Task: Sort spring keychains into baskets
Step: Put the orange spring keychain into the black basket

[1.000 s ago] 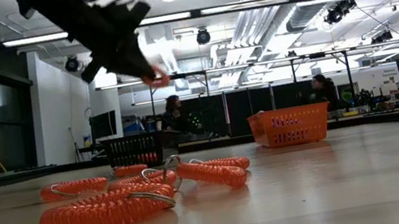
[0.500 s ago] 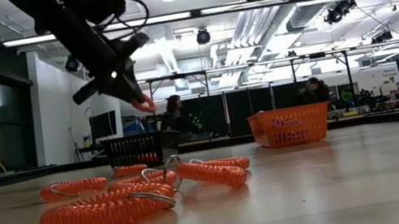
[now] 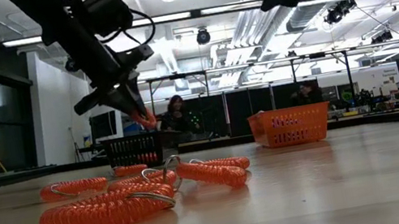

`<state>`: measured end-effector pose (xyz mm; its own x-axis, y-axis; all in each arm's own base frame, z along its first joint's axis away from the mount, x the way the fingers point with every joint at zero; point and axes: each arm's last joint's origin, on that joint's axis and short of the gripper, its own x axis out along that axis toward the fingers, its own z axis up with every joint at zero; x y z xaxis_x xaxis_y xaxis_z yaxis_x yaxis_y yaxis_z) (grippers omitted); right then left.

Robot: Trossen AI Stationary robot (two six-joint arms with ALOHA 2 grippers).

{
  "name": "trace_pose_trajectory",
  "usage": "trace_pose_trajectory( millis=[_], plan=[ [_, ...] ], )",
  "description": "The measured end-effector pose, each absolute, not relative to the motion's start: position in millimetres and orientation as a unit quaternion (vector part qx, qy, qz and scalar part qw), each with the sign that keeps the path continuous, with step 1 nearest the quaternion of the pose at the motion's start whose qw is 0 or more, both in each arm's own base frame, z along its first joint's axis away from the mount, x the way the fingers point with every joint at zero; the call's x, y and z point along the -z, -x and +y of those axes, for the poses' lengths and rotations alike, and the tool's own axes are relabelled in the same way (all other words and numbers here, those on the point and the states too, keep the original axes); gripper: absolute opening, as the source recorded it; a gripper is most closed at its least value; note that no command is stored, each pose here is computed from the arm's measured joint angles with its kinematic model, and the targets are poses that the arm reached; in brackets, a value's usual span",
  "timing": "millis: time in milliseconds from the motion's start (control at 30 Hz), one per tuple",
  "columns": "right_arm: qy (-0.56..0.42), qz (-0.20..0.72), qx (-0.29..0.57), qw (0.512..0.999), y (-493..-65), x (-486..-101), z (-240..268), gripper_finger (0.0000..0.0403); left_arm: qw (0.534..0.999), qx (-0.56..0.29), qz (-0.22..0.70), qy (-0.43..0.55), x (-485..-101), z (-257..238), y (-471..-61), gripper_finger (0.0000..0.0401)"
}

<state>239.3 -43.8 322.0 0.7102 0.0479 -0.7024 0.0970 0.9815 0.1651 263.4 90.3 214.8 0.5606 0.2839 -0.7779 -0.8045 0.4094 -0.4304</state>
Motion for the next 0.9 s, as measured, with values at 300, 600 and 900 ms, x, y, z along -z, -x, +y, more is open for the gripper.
trace_pose_trajectory(
  millis=[300,600,900],
  plan=[
    [-0.094,0.374,-0.040,0.922,-238.5,-323.2,-40.8,0.0108,0.782,-0.355,0.317,0.402,-214.4,90.7,-262.7,0.0163],
    [-0.145,0.243,-0.024,0.959,-193.5,-289.4,-33.1,0.0099,0.782,-0.355,0.318,0.402,-214.3,90.6,-262.5,0.0199],
    [-0.209,0.117,-0.019,0.971,-131.6,-258.7,-20.3,0.0070,0.785,-0.334,0.325,0.408,-214.4,89.5,-263.3,0.0200]
  ],
)
